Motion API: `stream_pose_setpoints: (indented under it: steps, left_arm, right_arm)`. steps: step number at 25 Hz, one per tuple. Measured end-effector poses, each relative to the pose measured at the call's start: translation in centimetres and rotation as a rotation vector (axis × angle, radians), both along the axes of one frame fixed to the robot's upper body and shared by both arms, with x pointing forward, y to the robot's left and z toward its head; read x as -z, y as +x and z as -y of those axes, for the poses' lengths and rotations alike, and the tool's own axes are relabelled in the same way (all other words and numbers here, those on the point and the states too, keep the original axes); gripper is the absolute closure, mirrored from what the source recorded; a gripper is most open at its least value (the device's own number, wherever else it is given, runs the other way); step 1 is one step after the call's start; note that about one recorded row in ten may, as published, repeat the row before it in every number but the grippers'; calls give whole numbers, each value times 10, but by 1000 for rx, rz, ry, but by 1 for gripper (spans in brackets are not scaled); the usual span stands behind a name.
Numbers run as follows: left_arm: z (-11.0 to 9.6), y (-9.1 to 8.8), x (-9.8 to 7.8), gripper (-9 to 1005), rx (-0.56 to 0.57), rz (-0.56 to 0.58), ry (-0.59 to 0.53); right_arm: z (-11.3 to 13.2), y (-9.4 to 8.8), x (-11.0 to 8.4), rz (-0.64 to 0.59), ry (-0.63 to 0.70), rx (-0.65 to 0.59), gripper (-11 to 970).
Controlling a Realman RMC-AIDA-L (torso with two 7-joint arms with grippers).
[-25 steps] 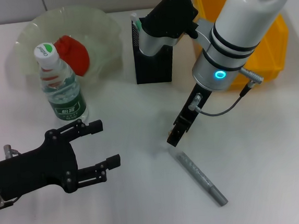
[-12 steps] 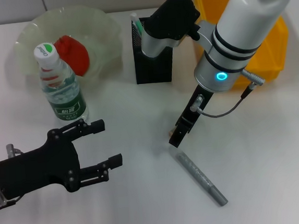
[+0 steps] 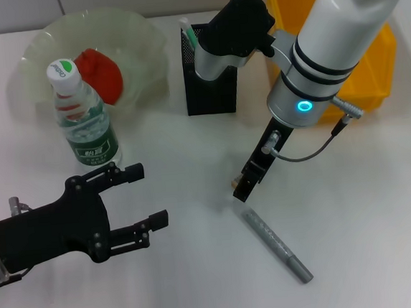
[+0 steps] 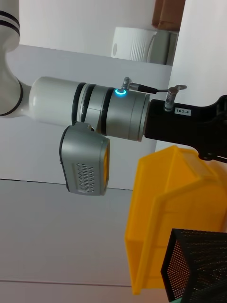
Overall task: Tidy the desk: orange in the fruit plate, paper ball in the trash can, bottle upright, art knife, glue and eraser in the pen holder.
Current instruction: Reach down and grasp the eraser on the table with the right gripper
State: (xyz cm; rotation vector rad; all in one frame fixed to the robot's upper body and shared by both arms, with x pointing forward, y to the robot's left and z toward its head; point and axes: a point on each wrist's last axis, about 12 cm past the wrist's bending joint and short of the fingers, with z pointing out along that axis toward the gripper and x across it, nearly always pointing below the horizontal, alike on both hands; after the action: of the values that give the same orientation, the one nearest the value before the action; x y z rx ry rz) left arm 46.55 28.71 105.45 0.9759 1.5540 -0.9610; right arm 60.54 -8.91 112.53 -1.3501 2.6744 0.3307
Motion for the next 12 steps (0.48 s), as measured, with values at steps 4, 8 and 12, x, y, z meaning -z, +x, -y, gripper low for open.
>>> stream_pose_setpoints:
  steps: [4,8,12]
  left_arm:
    - [0,1,0,177,-5,0,3]
    - [0,1,0,177,-8,0,6]
    - [1,2,0,177,-2,7,11]
  right_arm:
    - [0,0,0,2,1,-1,150]
    - [-1,0,0,5,-2,-10,151]
    - [-1,-1,0,7,-9,-19,212]
